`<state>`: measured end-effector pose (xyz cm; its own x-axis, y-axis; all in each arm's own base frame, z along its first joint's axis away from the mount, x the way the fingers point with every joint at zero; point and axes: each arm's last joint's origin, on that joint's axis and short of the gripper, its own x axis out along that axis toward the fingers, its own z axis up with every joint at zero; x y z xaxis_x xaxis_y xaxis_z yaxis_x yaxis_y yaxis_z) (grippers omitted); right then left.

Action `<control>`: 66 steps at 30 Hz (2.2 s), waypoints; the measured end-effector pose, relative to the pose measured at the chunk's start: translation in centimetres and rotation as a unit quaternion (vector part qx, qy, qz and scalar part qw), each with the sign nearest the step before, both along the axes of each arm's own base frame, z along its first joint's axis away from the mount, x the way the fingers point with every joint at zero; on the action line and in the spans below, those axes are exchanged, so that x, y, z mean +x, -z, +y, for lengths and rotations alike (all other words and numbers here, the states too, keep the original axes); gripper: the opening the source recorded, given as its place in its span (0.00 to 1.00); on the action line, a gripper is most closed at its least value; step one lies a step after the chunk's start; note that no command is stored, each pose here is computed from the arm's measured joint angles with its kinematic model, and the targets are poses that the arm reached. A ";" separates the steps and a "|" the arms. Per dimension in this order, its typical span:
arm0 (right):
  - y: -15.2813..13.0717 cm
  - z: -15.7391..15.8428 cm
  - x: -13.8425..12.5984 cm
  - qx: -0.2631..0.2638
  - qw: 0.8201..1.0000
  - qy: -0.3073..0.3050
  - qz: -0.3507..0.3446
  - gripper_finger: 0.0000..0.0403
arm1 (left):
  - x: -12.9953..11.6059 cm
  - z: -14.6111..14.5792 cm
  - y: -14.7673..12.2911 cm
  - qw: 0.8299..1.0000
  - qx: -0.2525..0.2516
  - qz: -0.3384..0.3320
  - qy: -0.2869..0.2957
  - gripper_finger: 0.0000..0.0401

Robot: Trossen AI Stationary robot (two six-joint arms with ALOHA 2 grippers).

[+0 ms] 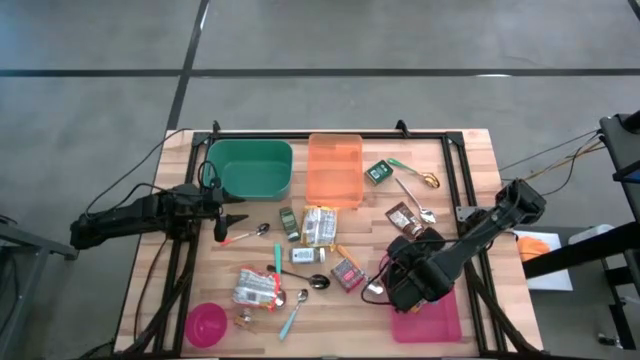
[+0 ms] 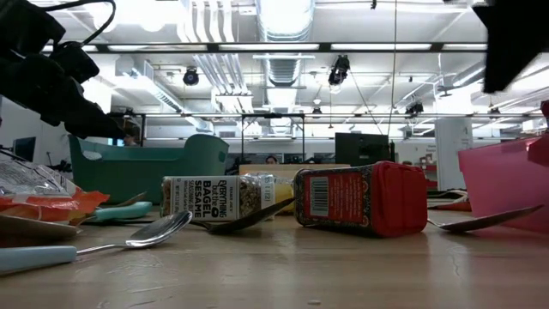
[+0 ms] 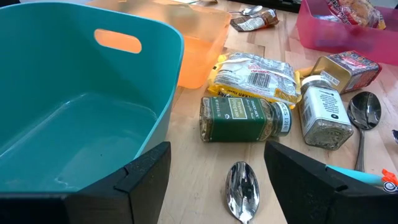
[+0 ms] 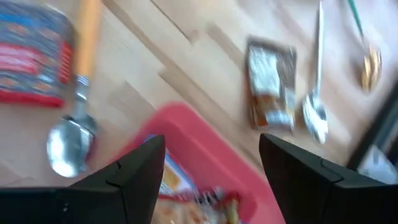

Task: Pick & Place Food Item
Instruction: Put the yellow noodle pack into the pink bin

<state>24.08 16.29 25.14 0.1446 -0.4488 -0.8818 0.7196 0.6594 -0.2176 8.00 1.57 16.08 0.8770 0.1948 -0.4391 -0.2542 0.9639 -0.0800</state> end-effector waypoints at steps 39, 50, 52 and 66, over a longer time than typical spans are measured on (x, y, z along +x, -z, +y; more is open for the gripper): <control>7.6 -14.0 11.4 0.170 0.962 0.028 -0.212 0.64 | 0.0 0.0 0.0 1.000 0.000 0.000 0.000 0.65; 9.3 -13.5 13.1 0.188 0.954 0.017 -0.233 0.64 | 0.1 0.0 0.1 1.000 -0.002 0.010 0.000 0.65; 9.3 -13.5 13.1 0.193 0.953 0.015 -0.233 0.64 | 0.1 0.0 0.1 1.000 -0.002 0.010 0.000 0.65; 9.7 -12.9 12.9 0.207 0.949 0.028 -0.236 0.64 | 0.1 0.0 0.1 1.000 -0.002 0.010 0.000 0.65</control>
<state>36.98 3.44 15.44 0.5542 -0.0961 -0.8268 0.7088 0.5753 0.4083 8.11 1.59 15.95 0.8682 0.1938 -0.4569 -0.2563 0.9634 -0.0783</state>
